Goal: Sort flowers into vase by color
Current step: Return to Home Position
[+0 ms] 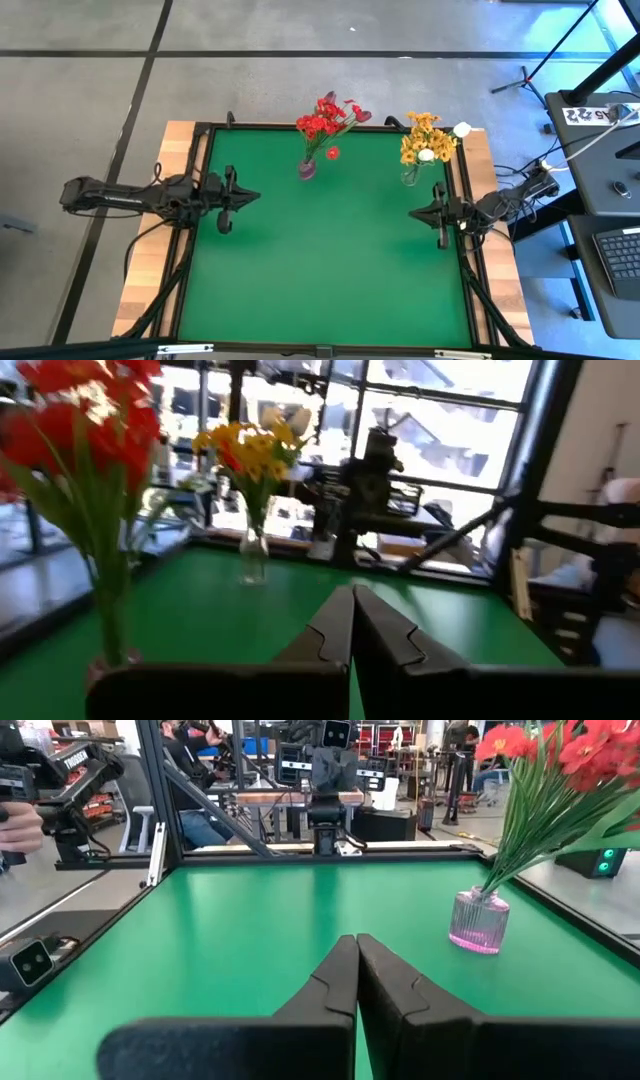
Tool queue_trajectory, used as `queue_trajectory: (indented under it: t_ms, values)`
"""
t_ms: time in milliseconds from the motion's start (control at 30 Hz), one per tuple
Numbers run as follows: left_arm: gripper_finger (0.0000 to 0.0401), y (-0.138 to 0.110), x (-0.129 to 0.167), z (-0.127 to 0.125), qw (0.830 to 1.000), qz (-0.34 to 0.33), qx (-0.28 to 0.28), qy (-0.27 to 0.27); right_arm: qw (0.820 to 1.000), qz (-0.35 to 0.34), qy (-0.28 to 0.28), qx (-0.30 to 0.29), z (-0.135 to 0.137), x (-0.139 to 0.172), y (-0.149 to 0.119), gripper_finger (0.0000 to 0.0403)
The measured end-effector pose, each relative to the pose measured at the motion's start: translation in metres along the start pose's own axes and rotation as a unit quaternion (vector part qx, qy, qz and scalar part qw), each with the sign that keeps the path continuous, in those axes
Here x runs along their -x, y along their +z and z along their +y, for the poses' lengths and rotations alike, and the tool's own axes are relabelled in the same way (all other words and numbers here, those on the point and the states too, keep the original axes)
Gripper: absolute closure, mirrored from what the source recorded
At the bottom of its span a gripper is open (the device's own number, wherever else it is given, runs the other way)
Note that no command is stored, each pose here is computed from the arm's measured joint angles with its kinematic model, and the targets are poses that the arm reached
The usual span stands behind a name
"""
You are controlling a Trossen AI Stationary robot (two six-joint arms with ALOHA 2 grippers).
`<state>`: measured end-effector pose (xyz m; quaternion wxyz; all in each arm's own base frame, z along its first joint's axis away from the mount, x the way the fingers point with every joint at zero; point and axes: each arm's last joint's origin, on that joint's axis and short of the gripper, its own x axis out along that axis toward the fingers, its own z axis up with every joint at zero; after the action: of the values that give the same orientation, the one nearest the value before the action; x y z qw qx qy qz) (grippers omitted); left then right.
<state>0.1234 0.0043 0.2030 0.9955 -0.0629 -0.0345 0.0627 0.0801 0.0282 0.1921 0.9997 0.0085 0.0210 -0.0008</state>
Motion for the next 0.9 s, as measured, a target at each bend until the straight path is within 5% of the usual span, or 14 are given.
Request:
queue_trajectory:
  t_ms: [233,900]
  values:
    - [0.0401,-0.027,0.004,0.005,1.0,-0.008,0.016,-0.011,1.0,-0.01,0.004,0.005,0.003,-0.005,-0.013,0.0398]
    - [0.0401,-0.03,0.004,0.002,0.997,0.014,0.026,-0.072,0.998,-0.056,0.039,-0.006,0.006,-0.009,-0.018,0.0398]
